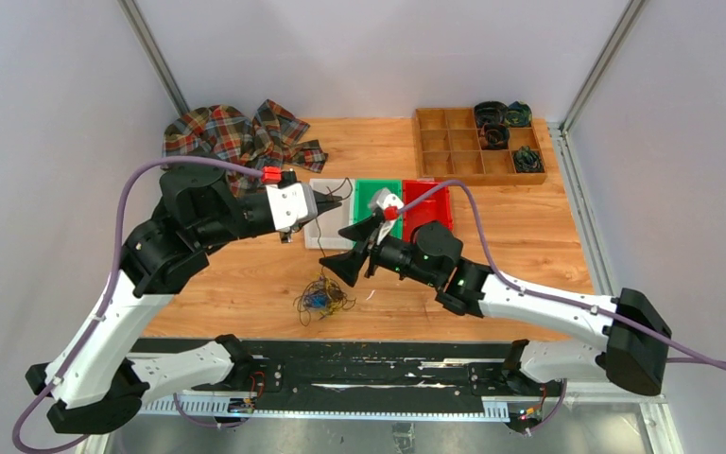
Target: Untangle the cables
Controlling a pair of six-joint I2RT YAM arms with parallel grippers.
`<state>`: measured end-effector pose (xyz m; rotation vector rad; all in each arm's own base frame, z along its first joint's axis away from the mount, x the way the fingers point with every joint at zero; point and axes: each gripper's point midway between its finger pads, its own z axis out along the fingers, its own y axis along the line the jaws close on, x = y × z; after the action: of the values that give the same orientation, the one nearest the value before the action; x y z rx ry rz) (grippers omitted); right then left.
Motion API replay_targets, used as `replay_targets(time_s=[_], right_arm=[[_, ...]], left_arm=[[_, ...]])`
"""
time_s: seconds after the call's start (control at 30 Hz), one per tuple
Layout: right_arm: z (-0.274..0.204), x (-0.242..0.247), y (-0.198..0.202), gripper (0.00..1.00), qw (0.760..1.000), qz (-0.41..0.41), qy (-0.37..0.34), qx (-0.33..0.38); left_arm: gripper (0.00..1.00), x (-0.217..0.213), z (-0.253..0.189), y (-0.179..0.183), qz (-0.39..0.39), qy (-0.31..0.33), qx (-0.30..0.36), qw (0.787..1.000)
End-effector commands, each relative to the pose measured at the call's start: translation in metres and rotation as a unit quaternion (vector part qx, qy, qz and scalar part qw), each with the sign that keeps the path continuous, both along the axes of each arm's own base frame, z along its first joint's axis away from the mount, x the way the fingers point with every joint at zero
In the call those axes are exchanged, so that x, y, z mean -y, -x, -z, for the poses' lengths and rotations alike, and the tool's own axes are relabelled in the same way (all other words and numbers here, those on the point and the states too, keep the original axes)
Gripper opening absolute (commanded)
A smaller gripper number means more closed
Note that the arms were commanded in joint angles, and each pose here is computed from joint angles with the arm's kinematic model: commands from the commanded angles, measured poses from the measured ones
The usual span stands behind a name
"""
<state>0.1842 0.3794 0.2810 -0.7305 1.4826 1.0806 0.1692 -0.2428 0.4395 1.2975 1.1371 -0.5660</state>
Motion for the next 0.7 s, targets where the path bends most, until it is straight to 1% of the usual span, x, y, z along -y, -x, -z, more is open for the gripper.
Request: replay_targets(time_s=[0.0, 0.13, 0.27, 0.33, 0.47, 0.57, 0.67], right_arm=[[-0.030, -0.029, 0.024, 0.77, 0.995, -0.074, -0.037, 0.051], [-0.017, -0.034, 0.027, 0.76, 0.995, -0.084, -0.038, 0.029], [-0.009, -0.041, 0.017, 0.73, 0.997, -0.067, -0.036, 0.011], [-0.011, -0.049, 0.012, 0.71, 0.997, -0.064, -0.037, 0.013], [-0.001, -0.067, 0.001, 0.62, 0.998, -0.058, -0.026, 0.001], [0.022, -0.079, -0.003, 0.52, 0.998, -0.061, -0.009, -0.021], [0.053, -0.083, -0.006, 0.47, 0.997, -0.056, 0.013, -0.046]], left_arm=[[0.01, -0.009, -0.026, 0.005, -0.006, 0.012, 0.038, 0.999], [0.01, -0.011, -0.036, 0.005, -0.010, 0.017, 0.053, 0.998], [0.01, -0.012, -0.048, 0.007, -0.008, 0.028, 0.058, 0.998], [0.01, -0.013, -0.056, 0.009, -0.008, 0.037, 0.059, 0.998], [0.01, -0.017, -0.073, 0.014, -0.007, 0.051, 0.071, 0.996], [0.01, -0.020, -0.089, 0.018, -0.006, 0.064, 0.083, 0.994], [0.00, -0.024, -0.106, 0.022, -0.006, 0.079, 0.099, 0.992]])
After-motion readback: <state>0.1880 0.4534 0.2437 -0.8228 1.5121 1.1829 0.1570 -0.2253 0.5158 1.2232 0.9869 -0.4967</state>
